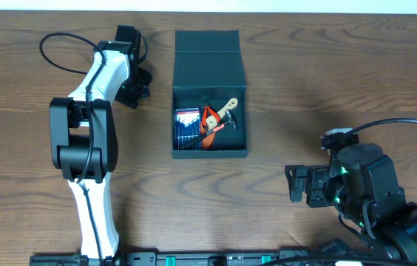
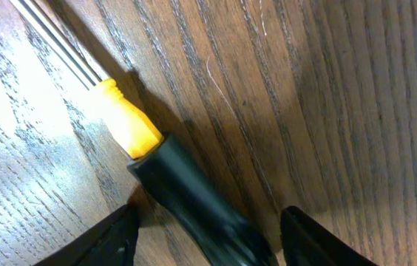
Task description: Pack container
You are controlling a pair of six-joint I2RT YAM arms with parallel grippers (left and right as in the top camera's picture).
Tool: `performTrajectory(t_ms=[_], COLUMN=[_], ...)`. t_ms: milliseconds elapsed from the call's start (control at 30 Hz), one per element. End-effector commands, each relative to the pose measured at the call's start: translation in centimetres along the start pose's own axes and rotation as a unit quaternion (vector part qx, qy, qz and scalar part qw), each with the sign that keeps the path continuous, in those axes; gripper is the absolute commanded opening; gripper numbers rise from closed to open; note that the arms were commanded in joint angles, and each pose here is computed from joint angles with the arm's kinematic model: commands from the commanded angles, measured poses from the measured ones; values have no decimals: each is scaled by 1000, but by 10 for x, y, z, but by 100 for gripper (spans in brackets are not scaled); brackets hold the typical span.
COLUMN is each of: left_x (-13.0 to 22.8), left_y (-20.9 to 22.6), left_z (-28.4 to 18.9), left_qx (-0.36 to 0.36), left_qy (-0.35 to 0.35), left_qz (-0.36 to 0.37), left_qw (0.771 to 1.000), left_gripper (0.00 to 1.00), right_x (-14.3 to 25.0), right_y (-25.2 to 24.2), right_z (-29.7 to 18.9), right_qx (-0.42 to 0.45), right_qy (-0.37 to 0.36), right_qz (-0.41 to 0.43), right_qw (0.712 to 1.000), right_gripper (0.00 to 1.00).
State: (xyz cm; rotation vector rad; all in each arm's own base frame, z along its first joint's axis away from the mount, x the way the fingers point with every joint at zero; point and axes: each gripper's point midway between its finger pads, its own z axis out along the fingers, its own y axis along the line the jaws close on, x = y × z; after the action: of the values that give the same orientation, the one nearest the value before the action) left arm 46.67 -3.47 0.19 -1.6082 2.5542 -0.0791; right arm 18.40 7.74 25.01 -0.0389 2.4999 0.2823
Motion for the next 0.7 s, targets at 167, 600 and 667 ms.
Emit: performTrajectory(t_ms=[167,600,667], left_x=[4,4,4], left_y=[14,14,14], left_z=[18,18,18], left_qx=[-28,-28,-29], left_qy=[8,8,9], left_qz=[10,9,9], left_qw=[1000,1000,999], left_gripper=[49,30,26], right_x=[0,0,0], right_y=[-2,-2,-2], right_z=[0,0,0], right_qx=[4,4,4], right_qy=[-1,-1,-1], right_qz=[-3,-3,-3], right_qw=[1000,1000,1000], right_gripper=[99,99,99])
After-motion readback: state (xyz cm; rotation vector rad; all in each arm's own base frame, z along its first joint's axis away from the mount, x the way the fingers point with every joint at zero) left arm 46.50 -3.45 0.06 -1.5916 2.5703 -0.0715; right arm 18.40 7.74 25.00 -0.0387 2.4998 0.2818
